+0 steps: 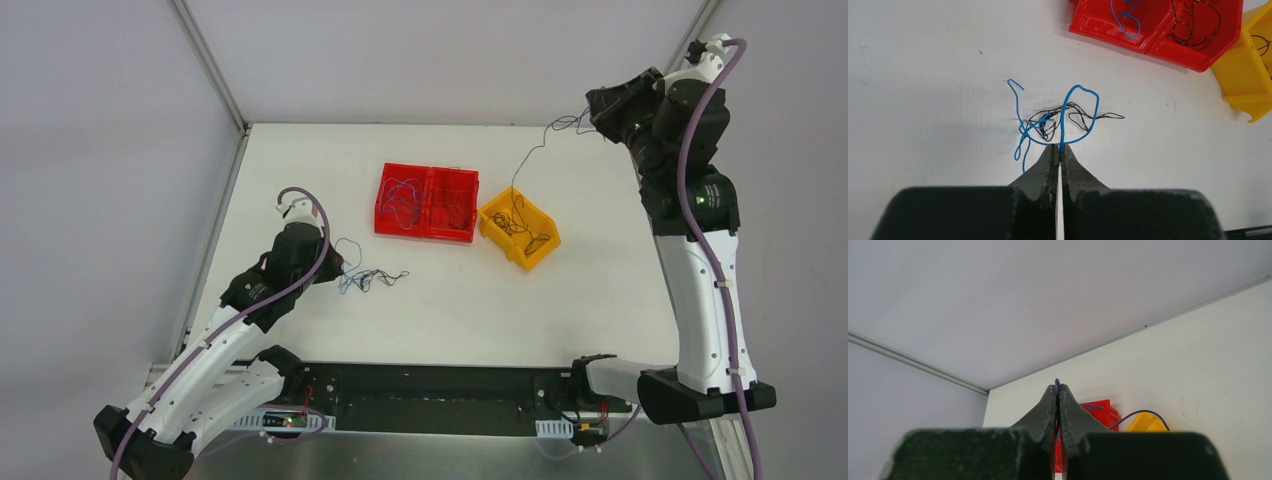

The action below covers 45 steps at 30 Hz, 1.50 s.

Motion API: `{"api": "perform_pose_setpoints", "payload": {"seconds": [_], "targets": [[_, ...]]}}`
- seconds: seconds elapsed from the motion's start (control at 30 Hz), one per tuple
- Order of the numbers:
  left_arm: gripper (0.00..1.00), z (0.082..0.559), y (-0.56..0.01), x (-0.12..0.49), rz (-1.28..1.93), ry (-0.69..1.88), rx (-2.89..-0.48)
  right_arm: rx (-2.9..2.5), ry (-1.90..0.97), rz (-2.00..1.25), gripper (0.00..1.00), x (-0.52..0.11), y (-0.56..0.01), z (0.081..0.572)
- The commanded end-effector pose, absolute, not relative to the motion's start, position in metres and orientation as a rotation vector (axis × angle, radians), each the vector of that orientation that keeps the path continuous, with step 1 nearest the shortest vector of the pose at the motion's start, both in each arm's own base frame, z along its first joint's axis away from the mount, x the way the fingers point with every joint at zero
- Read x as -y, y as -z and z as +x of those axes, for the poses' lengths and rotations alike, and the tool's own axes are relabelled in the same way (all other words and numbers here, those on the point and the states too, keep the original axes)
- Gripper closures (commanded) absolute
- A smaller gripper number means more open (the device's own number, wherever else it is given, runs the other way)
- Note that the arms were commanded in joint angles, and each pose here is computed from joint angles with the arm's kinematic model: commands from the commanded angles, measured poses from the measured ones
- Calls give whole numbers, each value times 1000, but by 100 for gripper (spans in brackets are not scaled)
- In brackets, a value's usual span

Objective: Untangle the cables

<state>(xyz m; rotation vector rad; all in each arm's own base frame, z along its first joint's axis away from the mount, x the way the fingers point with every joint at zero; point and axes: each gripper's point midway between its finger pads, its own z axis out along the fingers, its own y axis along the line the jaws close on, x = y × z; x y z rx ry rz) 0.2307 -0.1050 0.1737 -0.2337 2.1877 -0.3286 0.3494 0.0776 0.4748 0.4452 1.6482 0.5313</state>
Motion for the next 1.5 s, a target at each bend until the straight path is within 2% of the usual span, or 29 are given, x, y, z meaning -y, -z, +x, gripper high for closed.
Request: {"api": "perform_pose_setpoints", "payload": {"seconds": [0.0, 0.23, 0.67, 0.97, 1.27, 1.47], "targets": [[100, 232, -186, 114, -212, 384, -2166, -1620, -558, 426, 100, -76, -498, 350], [100, 230, -184, 115, -205, 391, -2173, -1674, -526, 431, 100, -76, -460, 377], [100, 235, -177, 116, -192, 365, -2190, -1908, -525, 393, 100, -94, -327, 386], [100, 240, -177, 120, -179, 373, -2187, -2139, -235, 371, 100, -99, -217, 394], [100, 239, -176, 115, -176, 349, -2172, -2196, 56, 412, 100, -67, -187, 382], [100, 238, -176, 115, -170, 352, -2172, -2091, 211, 531, 100, -29, -202, 368]]}}
